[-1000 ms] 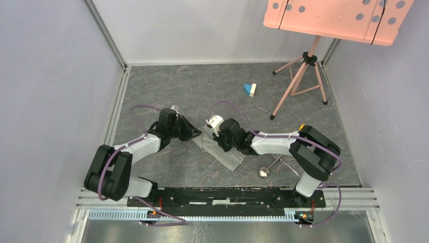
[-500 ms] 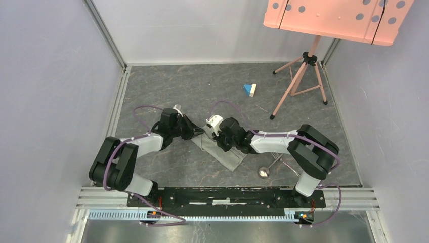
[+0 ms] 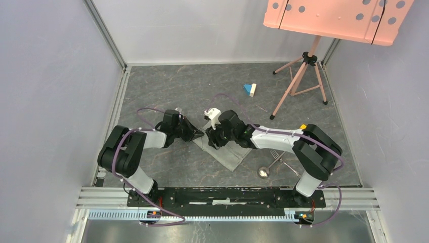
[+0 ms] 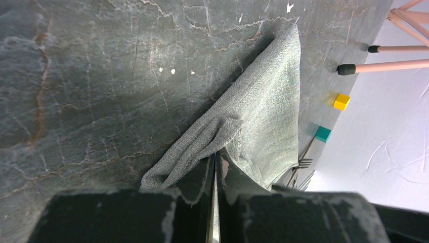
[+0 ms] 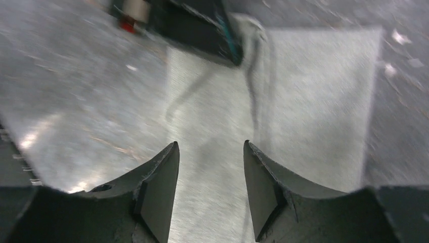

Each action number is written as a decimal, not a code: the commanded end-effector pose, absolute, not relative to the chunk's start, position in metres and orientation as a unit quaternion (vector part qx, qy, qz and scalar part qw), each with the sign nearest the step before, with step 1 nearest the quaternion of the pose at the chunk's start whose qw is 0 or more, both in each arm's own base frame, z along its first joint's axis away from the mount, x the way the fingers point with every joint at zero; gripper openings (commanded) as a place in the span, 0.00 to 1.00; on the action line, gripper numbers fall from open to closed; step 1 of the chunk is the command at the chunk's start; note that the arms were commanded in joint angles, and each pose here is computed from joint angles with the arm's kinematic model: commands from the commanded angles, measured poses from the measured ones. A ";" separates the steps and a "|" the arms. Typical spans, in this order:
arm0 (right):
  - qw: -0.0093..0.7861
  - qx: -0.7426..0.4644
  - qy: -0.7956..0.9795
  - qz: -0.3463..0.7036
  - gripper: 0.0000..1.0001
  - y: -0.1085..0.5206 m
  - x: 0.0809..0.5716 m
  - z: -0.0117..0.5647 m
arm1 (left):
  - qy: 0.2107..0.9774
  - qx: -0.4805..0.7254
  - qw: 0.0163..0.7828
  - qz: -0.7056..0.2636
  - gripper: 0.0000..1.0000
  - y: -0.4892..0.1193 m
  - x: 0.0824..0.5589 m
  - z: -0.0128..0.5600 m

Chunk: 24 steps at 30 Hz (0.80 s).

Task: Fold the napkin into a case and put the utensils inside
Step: Smooth out the 2/3-rectangle-folded napkin at the center of the board.

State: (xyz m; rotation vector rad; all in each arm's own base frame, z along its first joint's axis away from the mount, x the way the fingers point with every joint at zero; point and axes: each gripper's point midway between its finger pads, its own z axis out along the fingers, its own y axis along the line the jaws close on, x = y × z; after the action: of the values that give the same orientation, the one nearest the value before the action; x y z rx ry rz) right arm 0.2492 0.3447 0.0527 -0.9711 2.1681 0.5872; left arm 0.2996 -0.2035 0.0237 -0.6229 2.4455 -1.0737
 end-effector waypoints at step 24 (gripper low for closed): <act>0.175 -0.349 0.780 0.489 0.50 0.369 0.182 0.028 | 0.871 -0.253 0.175 -0.383 0.02 -0.191 0.308 0.006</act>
State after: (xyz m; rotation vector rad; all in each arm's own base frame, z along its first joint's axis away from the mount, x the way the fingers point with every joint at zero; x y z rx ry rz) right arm 0.1973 0.3847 0.0281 -0.9826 2.2018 1.3570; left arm 0.3027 -0.1998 0.0176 -0.6469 2.4586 -1.1292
